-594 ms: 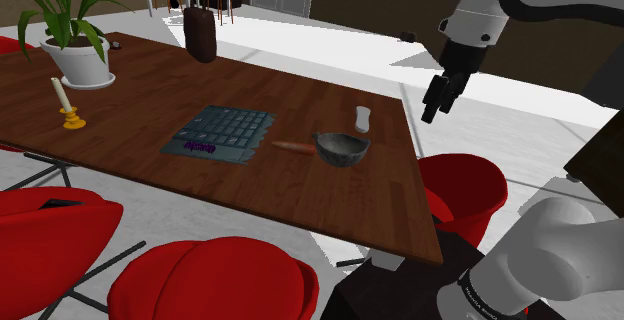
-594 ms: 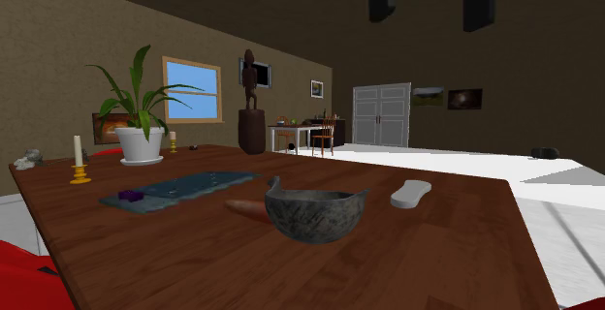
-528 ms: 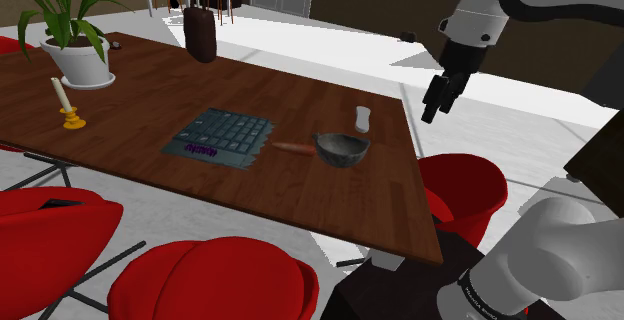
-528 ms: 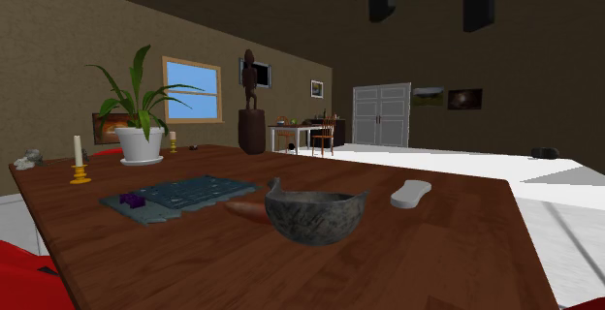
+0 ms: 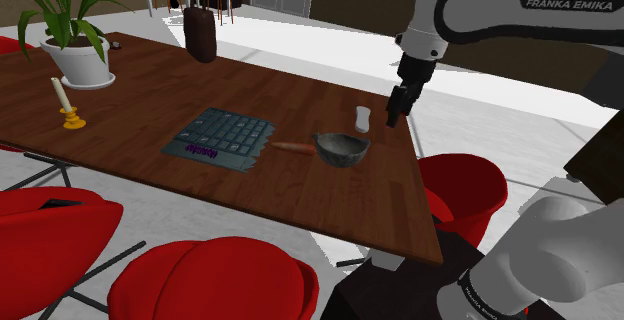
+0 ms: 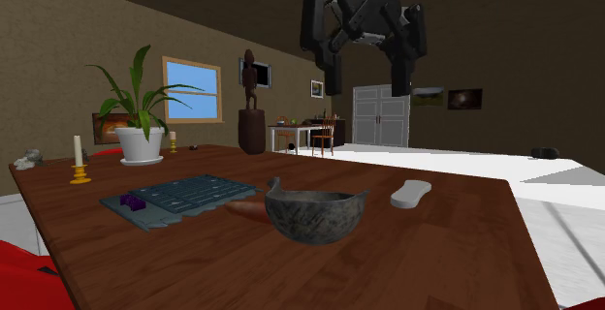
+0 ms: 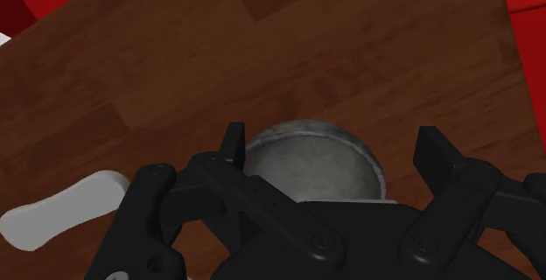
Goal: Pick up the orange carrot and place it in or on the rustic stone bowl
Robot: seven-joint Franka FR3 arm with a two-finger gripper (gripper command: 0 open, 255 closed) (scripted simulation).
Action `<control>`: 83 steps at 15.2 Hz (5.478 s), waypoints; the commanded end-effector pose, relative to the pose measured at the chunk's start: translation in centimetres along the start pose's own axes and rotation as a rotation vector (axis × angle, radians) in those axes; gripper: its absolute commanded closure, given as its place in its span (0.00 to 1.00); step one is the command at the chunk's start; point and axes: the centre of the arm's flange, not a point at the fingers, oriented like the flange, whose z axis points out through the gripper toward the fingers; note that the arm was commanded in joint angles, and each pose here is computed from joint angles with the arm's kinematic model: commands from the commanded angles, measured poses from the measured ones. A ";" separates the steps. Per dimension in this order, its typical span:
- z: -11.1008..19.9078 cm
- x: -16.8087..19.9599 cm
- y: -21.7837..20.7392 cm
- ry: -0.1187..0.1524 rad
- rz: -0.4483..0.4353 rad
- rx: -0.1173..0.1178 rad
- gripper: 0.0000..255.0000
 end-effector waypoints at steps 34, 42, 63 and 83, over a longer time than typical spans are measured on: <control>19.9 26.9 -8.2 0.018 -0.530 -0.017 0.00; 19.8 26.9 -8.2 0.018 -0.530 -0.017 1.00; 12.5 26.6 -8.0 0.018 -0.530 -0.017 1.00; 3.0 25.0 -7.1 0.018 -0.530 -0.017 1.00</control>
